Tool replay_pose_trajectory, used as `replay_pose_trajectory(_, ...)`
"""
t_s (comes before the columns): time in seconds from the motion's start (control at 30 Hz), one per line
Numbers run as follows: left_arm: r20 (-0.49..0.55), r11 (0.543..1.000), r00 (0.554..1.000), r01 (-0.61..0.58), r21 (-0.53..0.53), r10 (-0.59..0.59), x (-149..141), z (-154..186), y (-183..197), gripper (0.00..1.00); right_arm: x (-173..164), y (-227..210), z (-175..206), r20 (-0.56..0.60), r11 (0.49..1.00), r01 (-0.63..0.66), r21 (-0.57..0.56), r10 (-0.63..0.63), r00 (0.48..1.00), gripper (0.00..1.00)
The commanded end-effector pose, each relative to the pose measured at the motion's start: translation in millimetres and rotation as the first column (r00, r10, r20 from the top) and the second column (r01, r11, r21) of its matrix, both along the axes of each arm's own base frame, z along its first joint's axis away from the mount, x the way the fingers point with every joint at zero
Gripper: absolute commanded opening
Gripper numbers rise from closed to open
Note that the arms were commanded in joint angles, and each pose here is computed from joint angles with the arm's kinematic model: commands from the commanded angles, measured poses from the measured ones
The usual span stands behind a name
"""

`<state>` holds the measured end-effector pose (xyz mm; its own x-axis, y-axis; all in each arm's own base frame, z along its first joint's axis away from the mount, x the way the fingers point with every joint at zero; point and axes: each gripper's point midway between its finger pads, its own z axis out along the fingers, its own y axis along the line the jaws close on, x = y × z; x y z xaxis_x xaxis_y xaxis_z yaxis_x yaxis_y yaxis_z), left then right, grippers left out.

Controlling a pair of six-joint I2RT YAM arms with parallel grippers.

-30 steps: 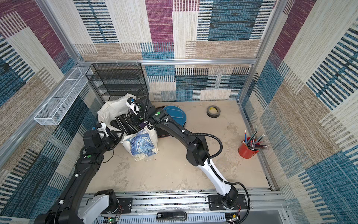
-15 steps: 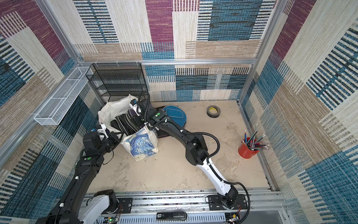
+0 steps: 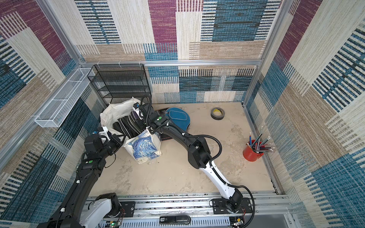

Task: Remove the ping pong set from the canvas bag
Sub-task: Pick up the ping pong set from the canvas bag.

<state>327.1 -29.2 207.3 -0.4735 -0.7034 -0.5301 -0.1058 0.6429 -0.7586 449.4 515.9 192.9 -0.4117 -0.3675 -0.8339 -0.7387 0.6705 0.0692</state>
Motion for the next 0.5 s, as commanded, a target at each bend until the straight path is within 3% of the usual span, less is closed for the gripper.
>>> replay_pose_trajectory(0.0,0.024,0.999,1.000,0.012,0.032,-0.013,0.1,6.3,0.2,0.00,16.1,-21.8,-14.7,0.068,0.985,0.127,-0.120,-0.120,0.990,0.56)
replay_pose_trajectory(0.13,0.023,0.999,1.000,0.012,0.032,-0.013,0.5,5.4,0.2,0.00,20.8,-30.1,-25.6,0.093,0.970,0.163,-0.178,-0.149,0.984,0.56)
replay_pose_trajectory(0.47,0.022,0.999,1.000,0.011,0.038,-0.012,-1.2,4.1,0.4,0.00,15.8,-23.1,-46.1,0.058,0.971,0.135,-0.197,-0.126,0.990,0.55)
